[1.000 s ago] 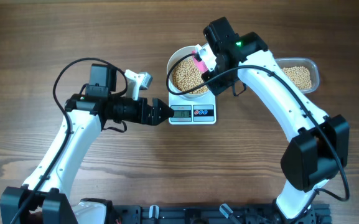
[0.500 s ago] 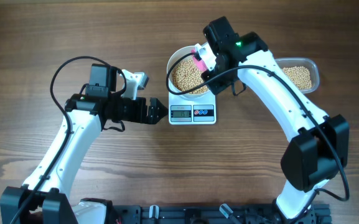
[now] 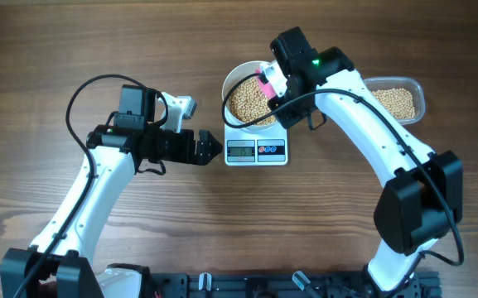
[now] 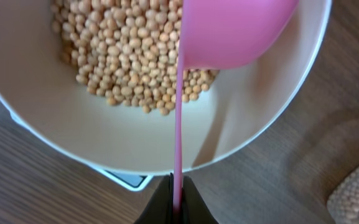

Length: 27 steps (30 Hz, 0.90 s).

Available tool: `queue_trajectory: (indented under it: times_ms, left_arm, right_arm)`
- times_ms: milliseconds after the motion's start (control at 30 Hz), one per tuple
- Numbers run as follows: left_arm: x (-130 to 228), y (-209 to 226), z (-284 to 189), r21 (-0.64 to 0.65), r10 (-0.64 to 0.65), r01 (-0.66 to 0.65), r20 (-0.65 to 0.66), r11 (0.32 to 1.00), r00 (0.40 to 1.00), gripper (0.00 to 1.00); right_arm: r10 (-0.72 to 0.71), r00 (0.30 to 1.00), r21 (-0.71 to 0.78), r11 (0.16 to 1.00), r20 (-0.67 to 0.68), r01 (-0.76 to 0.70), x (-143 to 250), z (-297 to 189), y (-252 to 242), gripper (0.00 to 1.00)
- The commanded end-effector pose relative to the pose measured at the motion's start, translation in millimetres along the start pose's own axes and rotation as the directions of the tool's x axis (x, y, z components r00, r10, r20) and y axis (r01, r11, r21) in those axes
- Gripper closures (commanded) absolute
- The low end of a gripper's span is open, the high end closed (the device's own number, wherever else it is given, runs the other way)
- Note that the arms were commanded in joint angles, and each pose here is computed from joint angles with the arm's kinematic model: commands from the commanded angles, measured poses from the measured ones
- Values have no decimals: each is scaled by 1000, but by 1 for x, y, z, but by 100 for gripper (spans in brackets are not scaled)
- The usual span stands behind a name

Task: Scoop item into bowl and weigh 150g on scale

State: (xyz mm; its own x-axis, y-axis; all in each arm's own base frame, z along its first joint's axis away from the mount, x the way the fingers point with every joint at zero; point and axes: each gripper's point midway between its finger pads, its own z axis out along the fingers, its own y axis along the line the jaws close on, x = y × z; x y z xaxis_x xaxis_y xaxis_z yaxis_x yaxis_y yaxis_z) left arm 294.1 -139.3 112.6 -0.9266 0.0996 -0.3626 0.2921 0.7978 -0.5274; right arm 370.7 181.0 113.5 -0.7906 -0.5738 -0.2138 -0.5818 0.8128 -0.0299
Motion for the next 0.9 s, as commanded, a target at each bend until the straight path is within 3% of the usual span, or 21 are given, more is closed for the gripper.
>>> queue_trajectory:
  times_ms: [0,233,867]
  left_arm:
    - [-7,-1,-2,-9,32,-32,14,999,999,0]
    - [-7,-1,-2,-9,32,-32,14,999,999,0]
    - [-7,-1,-2,-9,32,-32,14,999,999,0]
  right_arm:
    - [10,1000,-17,1000,6,-10,-5,8,5,96]
    - [10,1000,61,998,16,-11,-8,8,-8,96]
    - [11,1000,1,1000,-20,-11,-3,21,2,96]
